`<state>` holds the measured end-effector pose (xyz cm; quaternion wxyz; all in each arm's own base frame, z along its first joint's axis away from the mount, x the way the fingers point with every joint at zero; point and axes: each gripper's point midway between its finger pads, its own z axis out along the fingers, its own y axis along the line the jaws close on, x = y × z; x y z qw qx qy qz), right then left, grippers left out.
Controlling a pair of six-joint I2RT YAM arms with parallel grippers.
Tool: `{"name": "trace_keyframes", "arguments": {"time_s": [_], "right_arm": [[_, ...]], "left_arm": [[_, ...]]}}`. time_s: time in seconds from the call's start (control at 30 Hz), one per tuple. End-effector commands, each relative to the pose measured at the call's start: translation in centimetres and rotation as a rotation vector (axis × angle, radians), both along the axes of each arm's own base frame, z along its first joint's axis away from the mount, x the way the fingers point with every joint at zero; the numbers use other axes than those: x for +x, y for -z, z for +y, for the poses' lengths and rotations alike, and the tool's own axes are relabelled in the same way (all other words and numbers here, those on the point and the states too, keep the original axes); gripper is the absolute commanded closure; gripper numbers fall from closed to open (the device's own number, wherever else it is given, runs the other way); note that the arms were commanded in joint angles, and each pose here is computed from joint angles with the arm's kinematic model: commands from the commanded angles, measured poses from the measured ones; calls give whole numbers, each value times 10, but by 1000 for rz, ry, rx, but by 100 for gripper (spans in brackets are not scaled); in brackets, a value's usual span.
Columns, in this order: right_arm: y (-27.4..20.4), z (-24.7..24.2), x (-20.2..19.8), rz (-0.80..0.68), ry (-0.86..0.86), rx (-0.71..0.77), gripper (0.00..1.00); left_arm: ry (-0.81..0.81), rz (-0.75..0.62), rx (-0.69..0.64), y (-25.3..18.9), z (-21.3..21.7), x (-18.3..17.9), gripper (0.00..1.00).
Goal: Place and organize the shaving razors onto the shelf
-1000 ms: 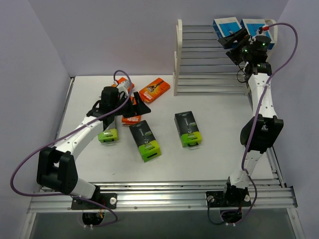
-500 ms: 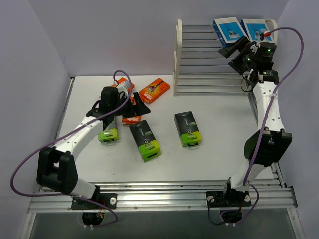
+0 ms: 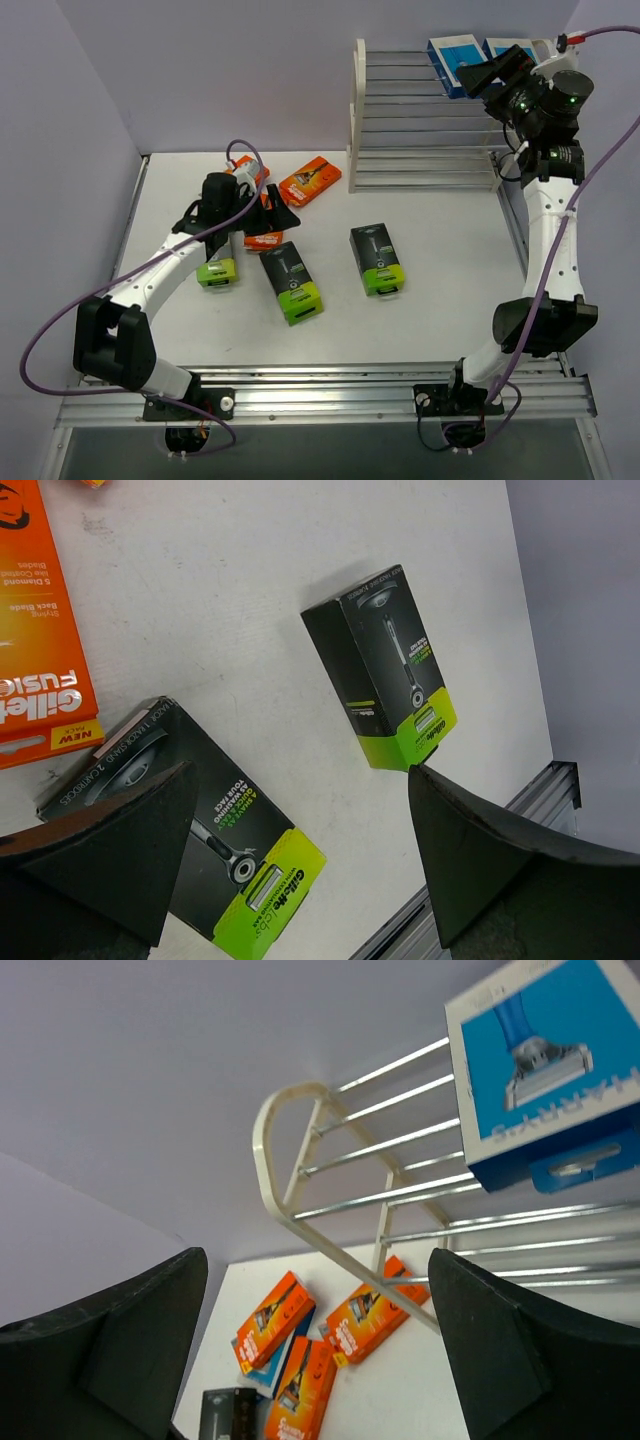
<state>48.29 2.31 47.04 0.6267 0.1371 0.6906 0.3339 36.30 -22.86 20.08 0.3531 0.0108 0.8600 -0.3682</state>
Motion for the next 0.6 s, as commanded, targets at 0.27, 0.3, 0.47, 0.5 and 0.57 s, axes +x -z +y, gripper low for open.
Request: {"name": "trace_keyframes", "arguments": {"time_s": [0.27,0.3,0.47,0.5,0.57], "right_arm": [[-84,-10,-28,-317,90,-67,15],[-85,-11,-28,-318,94,-75,17],[-78,-7,-29,-291,79,-108,22],[-77,-5,-33,-294,77,-117,22],[-65,6,-42,-282,70,-124,23]], "left_arm": [[-16,-225,6,-66,8,6,6],[-9,-231,2,-69,6,6,6],[11,-315,22,-101,-14,6,6],[14,-321,33,-108,-18,5,6],[15,-371,29,-140,-33,9,6]]}}
